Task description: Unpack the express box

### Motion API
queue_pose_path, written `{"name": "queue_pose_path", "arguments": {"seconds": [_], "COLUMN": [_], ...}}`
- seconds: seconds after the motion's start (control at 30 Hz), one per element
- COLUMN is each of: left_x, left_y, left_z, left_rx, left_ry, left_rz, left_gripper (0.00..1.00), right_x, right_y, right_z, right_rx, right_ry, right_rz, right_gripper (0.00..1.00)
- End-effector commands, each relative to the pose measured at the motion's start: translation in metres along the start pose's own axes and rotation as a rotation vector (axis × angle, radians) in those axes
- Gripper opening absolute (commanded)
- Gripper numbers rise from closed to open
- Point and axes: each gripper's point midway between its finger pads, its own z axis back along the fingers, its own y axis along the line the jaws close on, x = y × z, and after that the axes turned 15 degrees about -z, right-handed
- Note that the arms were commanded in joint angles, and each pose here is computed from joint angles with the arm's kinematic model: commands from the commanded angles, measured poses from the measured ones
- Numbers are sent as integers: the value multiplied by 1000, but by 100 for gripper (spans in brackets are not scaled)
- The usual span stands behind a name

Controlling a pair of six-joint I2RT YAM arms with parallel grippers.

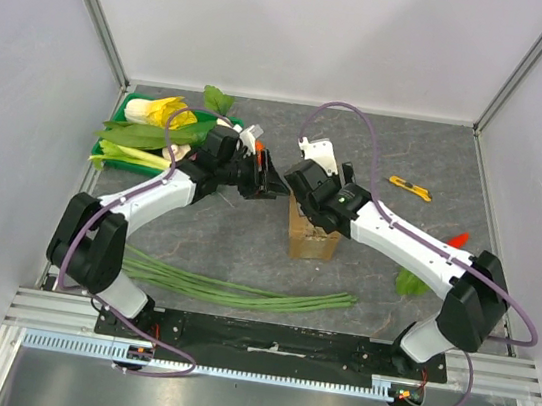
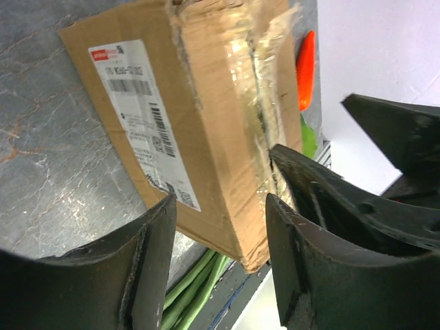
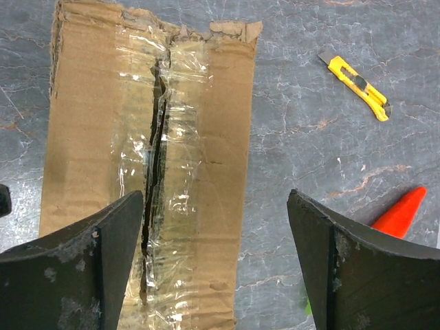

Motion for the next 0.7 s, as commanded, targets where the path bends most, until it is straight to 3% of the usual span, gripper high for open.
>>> {"name": "queue_pose_path", "arguments": {"seconds": [0.0,0.37,0.67], "left_x": [9,-21,-39], "left_y": [-14,-16,11], "left_z": [3,-23,-31], "left_rx": [-48,-125,19], "left_ry": [-46,107,203], "left_rz": [-22,-1,11], "left_gripper": [60,61,61], "right_x": [0,-17,-26], "right_y": [4,1,-8], "right_z": [-6,-20,-32], "right_rx": [-28,-94,-190], "right_ry": [-3,16,10], "right_rz": [-10,-1,39], "right_gripper": [92,92,89]}}
